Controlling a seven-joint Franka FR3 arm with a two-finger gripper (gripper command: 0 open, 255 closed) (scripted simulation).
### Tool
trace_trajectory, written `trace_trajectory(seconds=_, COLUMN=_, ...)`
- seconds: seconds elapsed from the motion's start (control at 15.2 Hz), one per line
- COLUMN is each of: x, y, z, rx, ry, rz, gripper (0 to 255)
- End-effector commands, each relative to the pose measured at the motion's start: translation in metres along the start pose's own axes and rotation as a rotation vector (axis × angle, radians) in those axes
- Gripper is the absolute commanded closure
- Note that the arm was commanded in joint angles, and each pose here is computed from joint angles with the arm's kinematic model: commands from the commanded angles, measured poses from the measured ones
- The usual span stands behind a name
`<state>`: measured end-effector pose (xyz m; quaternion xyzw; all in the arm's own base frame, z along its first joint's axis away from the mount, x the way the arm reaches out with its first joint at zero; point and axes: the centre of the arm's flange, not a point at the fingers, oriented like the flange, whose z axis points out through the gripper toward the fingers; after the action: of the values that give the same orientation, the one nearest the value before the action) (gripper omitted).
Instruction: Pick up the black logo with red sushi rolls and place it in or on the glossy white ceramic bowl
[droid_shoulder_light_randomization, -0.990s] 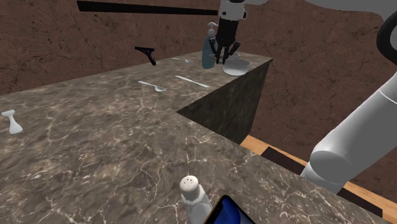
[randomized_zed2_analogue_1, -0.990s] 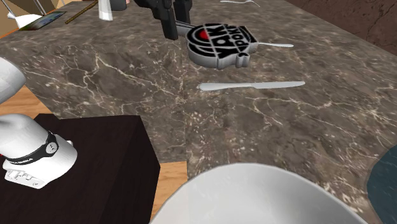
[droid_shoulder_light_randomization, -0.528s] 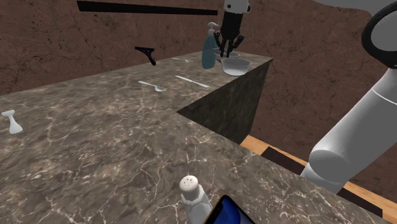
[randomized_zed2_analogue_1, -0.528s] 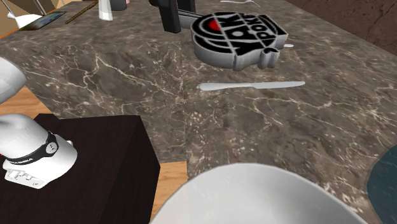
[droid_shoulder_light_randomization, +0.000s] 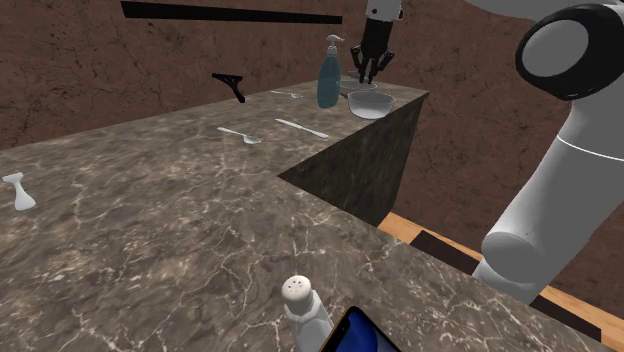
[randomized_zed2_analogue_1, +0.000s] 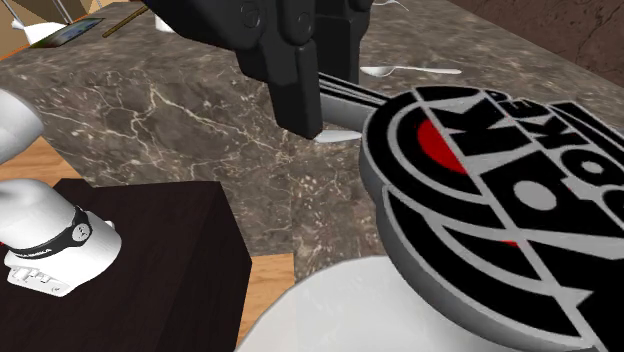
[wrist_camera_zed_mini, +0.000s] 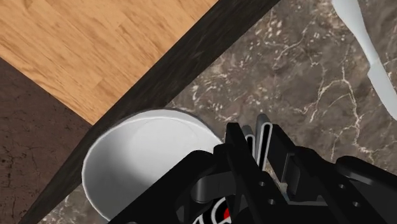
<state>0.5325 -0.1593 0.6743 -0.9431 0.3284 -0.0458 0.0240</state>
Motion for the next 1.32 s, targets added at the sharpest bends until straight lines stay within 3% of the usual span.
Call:
trace_trajectory(seconds=0.0, x=0.022, y=0.017, z=-0.001, rx=0.000, ry=0.001, rz=-0.001, gripper=255)
trace_trajectory(seconds=0.46, x=0.090, y=0.067, z=-0.002, rx=0.000, ry=0.001, rz=-0.001, gripper=255)
trace_trajectory(seconds=1.25, x=0.086, y=0.072, z=0.061, rx=0.000, ry=0.001, rz=-0.001, gripper=255)
